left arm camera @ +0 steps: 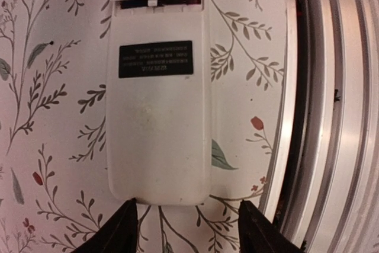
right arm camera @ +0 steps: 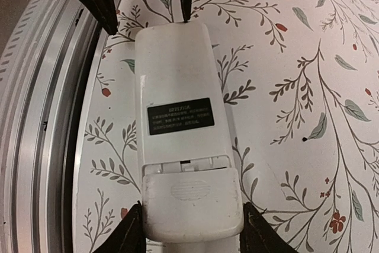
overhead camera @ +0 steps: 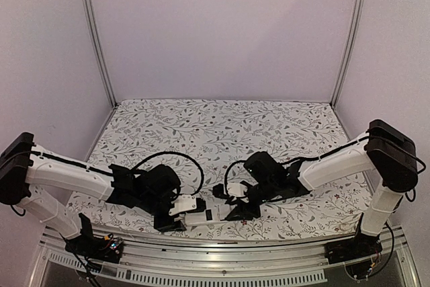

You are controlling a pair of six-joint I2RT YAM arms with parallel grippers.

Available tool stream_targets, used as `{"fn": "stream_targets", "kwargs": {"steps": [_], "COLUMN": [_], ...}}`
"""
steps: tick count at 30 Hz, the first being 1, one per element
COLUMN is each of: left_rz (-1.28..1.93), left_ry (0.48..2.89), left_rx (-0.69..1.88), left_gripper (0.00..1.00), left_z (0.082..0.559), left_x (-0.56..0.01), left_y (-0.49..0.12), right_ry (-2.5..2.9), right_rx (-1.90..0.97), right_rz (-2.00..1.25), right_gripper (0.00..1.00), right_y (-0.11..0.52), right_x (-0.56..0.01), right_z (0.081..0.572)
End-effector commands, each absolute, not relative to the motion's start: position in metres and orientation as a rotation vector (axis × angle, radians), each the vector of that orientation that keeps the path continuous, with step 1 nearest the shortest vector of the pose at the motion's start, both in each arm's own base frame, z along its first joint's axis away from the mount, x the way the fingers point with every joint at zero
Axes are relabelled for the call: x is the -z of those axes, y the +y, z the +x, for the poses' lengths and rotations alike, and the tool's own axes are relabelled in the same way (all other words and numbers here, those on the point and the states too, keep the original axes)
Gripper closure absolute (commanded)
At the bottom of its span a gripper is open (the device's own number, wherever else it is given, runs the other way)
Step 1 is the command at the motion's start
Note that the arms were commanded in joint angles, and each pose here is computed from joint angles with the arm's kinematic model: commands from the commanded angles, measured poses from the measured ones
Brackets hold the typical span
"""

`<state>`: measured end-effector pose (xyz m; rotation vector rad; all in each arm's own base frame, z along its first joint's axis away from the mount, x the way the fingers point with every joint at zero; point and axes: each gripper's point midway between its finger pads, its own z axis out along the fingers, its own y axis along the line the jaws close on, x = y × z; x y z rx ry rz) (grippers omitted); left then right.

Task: Load the batteries into the remote control
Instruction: Place the battery cover on the remote control without the battery cover.

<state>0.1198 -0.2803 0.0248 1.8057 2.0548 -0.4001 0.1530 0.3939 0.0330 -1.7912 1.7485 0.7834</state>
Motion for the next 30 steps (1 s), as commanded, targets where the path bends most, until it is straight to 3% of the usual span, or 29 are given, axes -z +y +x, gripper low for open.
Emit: {"fn": "stream_targets", "kwargs": {"steps": [1,30], "left_rz": [1.800,1.796], "left_ry": [2.041,2.037], "left_rx": [0.419,0.412], "left_gripper": [0.43,0.45], "left_z": [0.122,0.122], "left_x": [-0.032,-0.033], "left_y": [-0.283,-0.282], "right_ry": [1.741,1.787], "right_rx": [-0.750,-0.711], "right_rz": [-1.802,-1.853], "right_gripper": [0.84,0.85], "right_y": [0.389,0.389], "right_x": [-0.043,-0.029], "right_z": [0.152,0.154]}}
